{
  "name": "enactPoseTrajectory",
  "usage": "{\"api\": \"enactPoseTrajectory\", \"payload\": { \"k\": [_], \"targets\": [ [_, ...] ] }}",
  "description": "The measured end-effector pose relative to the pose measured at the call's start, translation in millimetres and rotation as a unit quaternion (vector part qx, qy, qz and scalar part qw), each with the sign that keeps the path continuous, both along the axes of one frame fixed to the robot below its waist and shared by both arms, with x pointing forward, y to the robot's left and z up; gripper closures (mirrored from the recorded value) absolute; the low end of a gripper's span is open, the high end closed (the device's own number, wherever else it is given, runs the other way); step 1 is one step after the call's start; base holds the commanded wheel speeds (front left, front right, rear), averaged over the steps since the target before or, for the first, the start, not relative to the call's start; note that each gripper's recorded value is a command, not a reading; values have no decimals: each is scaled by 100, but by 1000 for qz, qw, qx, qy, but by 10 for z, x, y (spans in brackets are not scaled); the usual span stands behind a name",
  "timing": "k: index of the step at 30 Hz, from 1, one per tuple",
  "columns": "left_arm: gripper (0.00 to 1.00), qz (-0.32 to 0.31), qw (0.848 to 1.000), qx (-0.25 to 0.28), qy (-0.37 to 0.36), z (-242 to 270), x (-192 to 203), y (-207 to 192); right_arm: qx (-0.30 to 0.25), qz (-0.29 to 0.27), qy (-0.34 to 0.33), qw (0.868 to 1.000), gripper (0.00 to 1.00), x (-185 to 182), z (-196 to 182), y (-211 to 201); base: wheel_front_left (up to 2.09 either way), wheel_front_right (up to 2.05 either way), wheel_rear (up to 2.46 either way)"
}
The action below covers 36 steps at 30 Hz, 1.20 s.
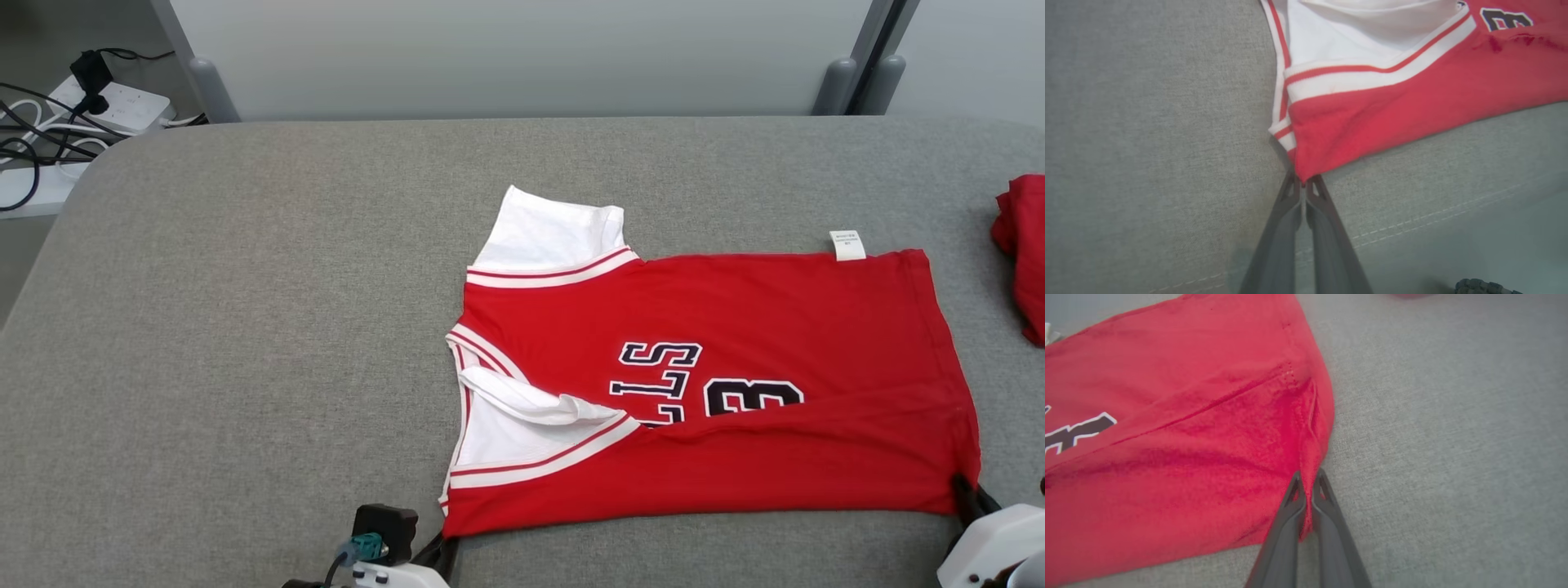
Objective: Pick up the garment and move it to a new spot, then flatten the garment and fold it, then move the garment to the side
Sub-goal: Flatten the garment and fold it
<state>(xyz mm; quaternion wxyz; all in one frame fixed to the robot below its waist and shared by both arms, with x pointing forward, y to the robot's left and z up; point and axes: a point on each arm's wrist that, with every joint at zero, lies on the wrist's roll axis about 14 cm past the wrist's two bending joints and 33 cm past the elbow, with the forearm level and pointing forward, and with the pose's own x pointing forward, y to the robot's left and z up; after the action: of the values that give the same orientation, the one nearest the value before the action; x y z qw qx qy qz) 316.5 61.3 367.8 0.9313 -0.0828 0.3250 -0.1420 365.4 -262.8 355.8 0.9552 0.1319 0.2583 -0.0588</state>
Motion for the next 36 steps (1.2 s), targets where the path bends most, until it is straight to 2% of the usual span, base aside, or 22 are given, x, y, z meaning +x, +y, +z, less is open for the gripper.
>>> {"api": "enactPoseTrajectory", "payload": {
  "k": [6, 7, 8, 9, 10, 11, 12, 13, 14, 18, 25, 31, 36],
  "targets": [
    [100, 7, 1000, -4, 6, 20, -43, 15, 2, 2, 11, 1000, 100, -56, -42, 8, 0, 0, 0],
    [100, 7, 1000, -5, 7, 15, -60, 9, 2, 1, 10, 1000, 73, -59, -38, 6, 0, 0, 0],
    [81, 9, 1000, -8, 7, 18, -69, -1, 2, 1, 10, 1000, 58, -63, -34, 2, 0, 0, 0],
    [69, 10, 1000, -11, 6, 24, -70, -12, 1, 0, 9, 1000, 51, -66, -29, 0, 0, 0, 0],
    [61, 10, 1000, -11, 6, 24, -73, -22, 1, 0, 9, 1000, 2, -71, -24, -2, 0, 0, 0],
    [52, 11, 1000, -12, 6, 23, -77, -34, 1, -1, 8, 1000, 0, -79, -20, -6, 0, 0, 0],
    [34, 10, 1000, -12, 5, 23, -82, -41, 1, -2, 8, 1000, 0, -88, -13, -12, 0, 0, 0],
    [5, 10, 1000, -11, 3, 25, -83, -40, 0, -5, 8, 1000, 0, -104, -11, -31, 0, 0, 0],
    [0, 10, 1000, -9, 2, 28, -84, -38, -2, -8, 9, 1000, 0, -122, -8, -56, 0, 0, 0],
    [0, 15, 1000, 1, -11, 71, -69, -1, -10, -15, -15, 1000, 0, -127, 110, -131, 0, 0, 0],
    [0, 75, 995, 8, -66, 268, 33, 272, -22, -10, -90, 996, 0, 28, 503, -158, 0, 0, 0],
    [0, 125, 978, -24, -165, 685, 225, 391, -26, 19, -153, 988, 0, 81, 792, 39, 0, 0, 0],
    [0, 136, 964, -36, -224, 950, 310, 402, -21, 41, -191, 981, 0, 52, 950, 263, 0, 0, 0]
  ]
}}
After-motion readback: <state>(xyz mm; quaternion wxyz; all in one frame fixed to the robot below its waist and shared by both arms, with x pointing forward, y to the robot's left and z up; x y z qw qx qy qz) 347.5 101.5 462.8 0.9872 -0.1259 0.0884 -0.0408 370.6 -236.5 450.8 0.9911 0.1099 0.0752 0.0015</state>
